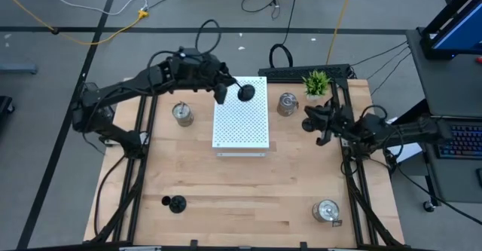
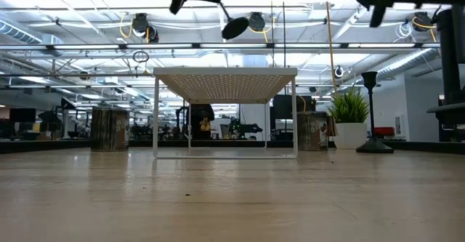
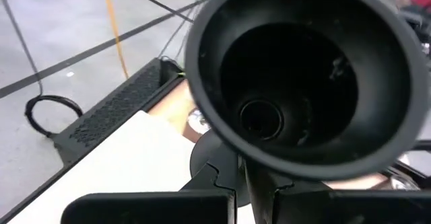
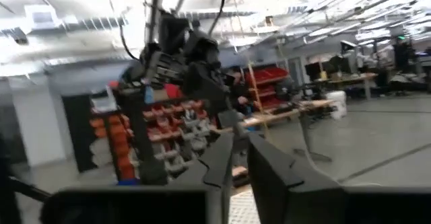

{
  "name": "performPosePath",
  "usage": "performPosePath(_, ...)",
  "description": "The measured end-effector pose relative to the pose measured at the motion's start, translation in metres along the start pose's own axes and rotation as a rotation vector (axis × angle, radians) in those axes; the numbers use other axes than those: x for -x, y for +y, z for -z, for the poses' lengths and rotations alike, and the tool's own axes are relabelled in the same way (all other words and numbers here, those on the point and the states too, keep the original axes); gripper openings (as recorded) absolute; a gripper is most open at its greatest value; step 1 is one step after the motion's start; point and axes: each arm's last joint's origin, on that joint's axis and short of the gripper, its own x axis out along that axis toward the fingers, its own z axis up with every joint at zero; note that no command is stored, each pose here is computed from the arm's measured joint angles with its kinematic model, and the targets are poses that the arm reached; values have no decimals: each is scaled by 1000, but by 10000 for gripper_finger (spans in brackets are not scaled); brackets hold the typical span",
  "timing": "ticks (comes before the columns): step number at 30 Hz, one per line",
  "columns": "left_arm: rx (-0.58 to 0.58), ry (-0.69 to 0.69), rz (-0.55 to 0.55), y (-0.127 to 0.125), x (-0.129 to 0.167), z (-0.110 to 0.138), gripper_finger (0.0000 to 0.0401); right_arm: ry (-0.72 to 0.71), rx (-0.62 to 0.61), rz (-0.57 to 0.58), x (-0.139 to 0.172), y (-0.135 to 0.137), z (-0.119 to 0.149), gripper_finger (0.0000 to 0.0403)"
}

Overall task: Pick & Place candle stick holders
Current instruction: Put the top left black candle holder on the shelf

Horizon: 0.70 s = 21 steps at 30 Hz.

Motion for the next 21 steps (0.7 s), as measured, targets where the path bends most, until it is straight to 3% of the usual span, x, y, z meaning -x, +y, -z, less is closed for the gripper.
performPosePath(10, -51, 41, 58, -24, -17, 2, 10, 210, 142, 102, -68, 10, -16, 161)
performPosePath(12, -62, 55, 55, -26, -19, 4, 10, 241, 151, 77, -82, 11, -16, 180)
performPosePath(21, -101, 75, 70, -38, -26, 12, 10, 398, 186, 85, -140, 12, -13, 225)
